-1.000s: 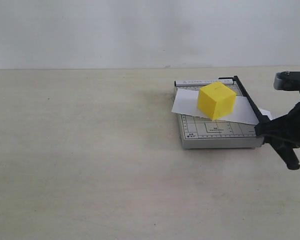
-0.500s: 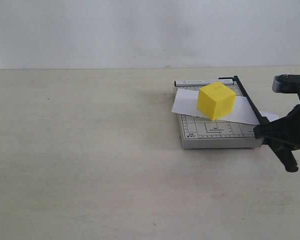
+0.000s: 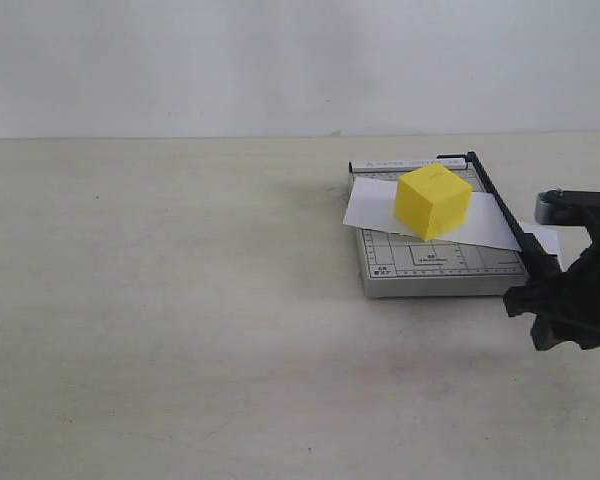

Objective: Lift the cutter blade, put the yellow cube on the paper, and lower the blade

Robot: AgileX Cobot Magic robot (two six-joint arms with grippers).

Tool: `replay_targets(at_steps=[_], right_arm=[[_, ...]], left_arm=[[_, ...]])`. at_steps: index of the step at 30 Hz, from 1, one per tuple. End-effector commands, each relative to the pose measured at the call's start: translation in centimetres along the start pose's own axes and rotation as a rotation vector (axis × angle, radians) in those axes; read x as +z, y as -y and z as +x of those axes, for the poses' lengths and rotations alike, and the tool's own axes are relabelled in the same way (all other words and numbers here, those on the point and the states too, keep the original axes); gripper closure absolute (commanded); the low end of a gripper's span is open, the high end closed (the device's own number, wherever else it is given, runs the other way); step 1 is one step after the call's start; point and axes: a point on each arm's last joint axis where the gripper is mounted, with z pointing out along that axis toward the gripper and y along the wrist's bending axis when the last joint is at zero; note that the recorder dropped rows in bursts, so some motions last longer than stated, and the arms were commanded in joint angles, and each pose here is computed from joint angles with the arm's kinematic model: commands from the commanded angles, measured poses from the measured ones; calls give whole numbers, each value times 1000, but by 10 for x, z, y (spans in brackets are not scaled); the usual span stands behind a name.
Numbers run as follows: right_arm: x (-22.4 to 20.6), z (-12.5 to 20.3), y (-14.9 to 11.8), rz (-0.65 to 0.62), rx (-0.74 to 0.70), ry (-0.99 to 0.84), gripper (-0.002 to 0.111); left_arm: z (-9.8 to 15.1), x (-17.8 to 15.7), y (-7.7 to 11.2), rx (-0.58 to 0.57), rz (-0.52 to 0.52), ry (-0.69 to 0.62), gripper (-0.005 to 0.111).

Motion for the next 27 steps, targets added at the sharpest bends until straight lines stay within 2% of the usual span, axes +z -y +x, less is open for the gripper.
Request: replay_targets(at_steps=[1, 4, 8, 10, 13, 14, 17, 20, 22, 25, 27], right_arm=[[-18, -7, -1, 6, -35, 23, 61], [-46, -18, -2, 25, -58, 67, 61], [-103, -28, -6, 38, -35, 168, 62], [-130, -25, -9, 20, 35, 248, 71], [-169, -7, -16, -34, 58, 557, 103], [-182, 5, -21, -52, 41, 700, 108], [-208, 57, -31, -102, -73, 1078, 108], [-209, 114, -28, -170, -116, 1323, 108], [-196, 140, -23, -145, -165, 1411, 108], [-166, 159, -17, -27, -302, 1399, 108], [-146, 166, -16, -17, -324, 1323, 108]], left_arm=[[0, 0, 0, 4, 6, 15, 102], [0, 0, 0, 4, 6, 15, 102], [0, 0, 0, 4, 6, 15, 102], [0, 0, 0, 4, 6, 15, 102], [0, 0, 0, 4, 6, 15, 102], [0, 0, 0, 4, 6, 15, 102], [0, 0, 0, 4, 6, 15, 102], [0, 0, 0, 4, 6, 15, 102], [0, 0, 0, 4, 6, 15, 102], [0, 0, 0, 4, 6, 15, 102], [0, 0, 0, 4, 6, 15, 102]])
